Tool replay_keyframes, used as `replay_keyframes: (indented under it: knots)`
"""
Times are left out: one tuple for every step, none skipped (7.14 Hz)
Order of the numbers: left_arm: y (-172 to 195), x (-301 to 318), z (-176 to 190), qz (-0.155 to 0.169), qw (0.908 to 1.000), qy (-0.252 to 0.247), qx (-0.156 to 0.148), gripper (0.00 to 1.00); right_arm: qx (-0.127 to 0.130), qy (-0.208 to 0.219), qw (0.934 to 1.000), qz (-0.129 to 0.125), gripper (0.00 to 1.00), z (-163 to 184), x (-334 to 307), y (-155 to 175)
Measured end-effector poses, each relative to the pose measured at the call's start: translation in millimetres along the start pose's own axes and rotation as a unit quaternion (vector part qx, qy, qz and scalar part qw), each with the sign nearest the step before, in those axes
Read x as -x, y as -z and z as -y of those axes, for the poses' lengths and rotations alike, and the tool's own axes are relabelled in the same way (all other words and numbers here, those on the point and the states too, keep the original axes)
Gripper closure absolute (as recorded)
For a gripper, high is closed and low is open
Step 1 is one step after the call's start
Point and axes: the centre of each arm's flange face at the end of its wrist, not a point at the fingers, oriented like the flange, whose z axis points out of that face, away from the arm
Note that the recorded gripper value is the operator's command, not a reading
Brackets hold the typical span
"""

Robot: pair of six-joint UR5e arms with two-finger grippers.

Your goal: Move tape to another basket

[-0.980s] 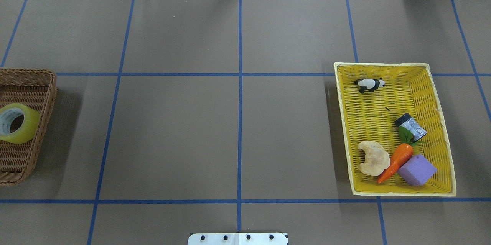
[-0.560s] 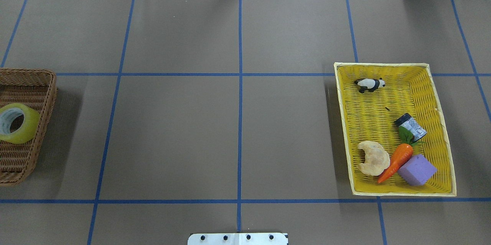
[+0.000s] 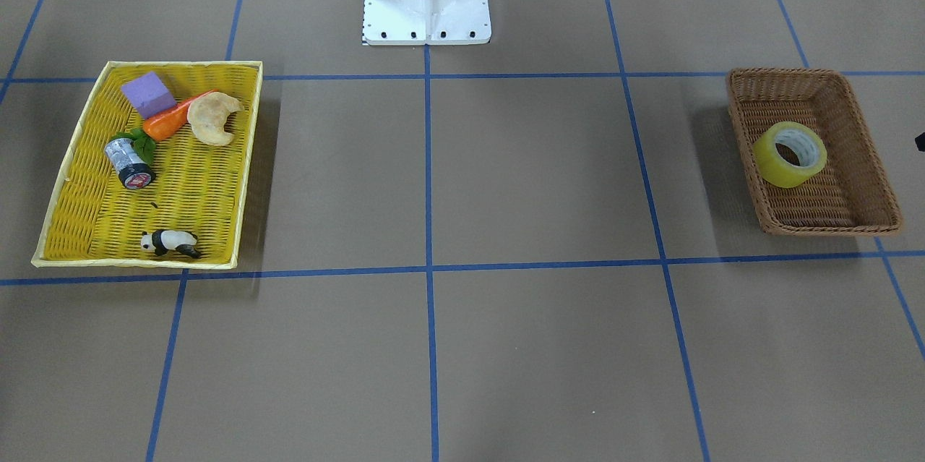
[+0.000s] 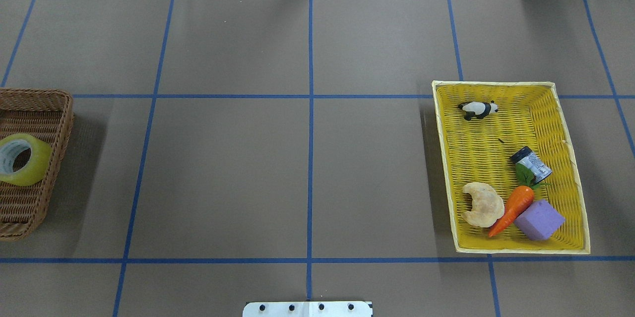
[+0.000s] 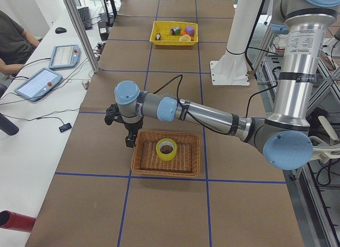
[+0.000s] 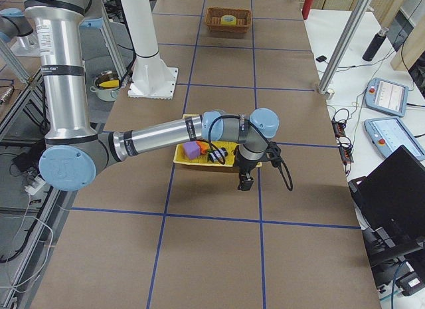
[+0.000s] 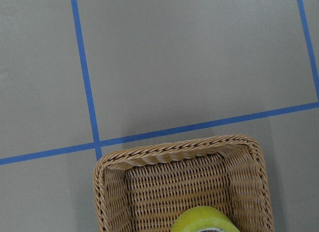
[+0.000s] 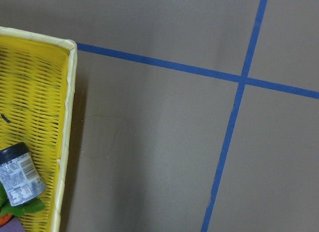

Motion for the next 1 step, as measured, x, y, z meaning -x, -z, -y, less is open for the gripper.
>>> replay_keyframes:
  knots:
    - [0.6,-0.7,0.1,0.0,1.0,-0.001,-0.001,0.02,0.0,0.0,1.0,0.0,0.0,0.2,0.2,0.2]
